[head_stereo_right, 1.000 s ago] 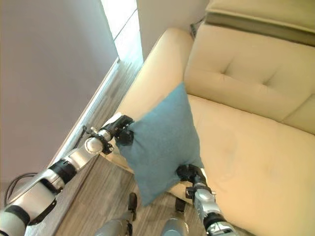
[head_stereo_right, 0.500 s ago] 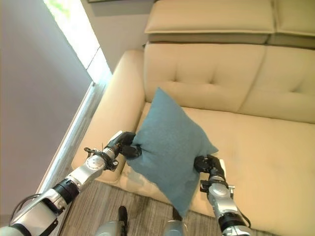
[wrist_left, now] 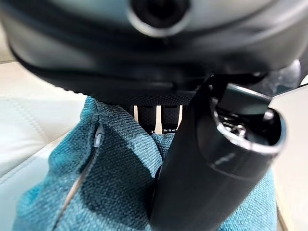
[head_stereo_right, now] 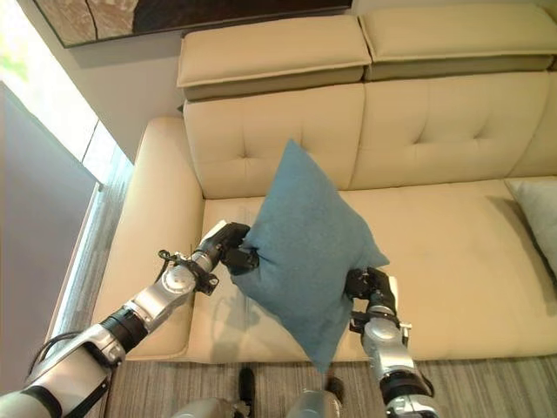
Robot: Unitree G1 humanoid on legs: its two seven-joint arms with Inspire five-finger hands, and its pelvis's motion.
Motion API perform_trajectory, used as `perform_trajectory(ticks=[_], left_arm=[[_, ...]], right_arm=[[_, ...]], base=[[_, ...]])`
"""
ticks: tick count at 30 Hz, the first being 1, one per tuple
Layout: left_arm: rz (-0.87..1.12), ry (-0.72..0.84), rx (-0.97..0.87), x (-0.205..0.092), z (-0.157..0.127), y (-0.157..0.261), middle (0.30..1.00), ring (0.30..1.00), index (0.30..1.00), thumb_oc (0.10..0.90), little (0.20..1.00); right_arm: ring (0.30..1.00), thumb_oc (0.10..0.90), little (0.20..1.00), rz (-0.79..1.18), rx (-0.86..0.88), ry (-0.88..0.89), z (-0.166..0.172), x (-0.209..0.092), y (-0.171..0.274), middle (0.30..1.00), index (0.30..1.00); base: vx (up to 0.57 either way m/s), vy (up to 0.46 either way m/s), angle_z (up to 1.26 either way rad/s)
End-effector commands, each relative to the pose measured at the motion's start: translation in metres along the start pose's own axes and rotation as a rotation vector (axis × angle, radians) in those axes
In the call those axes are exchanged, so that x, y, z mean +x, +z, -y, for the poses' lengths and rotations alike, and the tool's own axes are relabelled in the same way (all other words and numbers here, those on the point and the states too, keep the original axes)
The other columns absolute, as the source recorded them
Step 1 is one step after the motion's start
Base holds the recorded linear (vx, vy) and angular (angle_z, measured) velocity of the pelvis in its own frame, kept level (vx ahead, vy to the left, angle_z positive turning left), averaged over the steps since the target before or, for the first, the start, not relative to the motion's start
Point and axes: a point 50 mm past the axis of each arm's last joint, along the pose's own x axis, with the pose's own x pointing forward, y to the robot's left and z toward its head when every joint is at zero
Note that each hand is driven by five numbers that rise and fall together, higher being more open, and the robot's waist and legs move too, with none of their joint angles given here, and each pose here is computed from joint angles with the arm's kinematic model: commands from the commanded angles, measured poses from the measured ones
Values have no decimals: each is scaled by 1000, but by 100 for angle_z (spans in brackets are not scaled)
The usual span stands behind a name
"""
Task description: Pick up all the scattered cushions and arrange them neatly on the sofa.
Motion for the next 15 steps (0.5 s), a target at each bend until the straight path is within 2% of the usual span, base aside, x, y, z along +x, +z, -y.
perform_trajectory(ticks=[1, 6, 9, 12, 15], left_arm=[[427, -251, -63, 13, 73, 106, 300, 300, 300, 400, 300], [392, -189, -251, 16, 70, 99, 300, 300, 300, 400, 300], [431, -168, -288, 15, 66, 107, 300, 300, 300, 400, 300], [465, -113, -245, 21, 54, 120, 300, 300, 300, 400, 300], [503, -46, -231, 23, 39, 133, 300, 300, 300, 400, 300]], right_arm=[[300, 400, 300, 544, 84, 276, -60, -11, 133, 300, 300], [300, 400, 300, 552, 31, 253, -60, -11, 132, 300, 300], [300, 400, 300, 575, 6, 216, -56, -5, 146, 300, 300], [300, 400, 300, 653, 20, 202, -56, -1, 191, 300, 300], [300, 400, 300, 710, 23, 197, -56, -4, 215, 300, 300]], base=[[54, -519, 26], [35, -368, 24], [24, -284, 36], [-90, -81, 38], [143, 108, 41]])
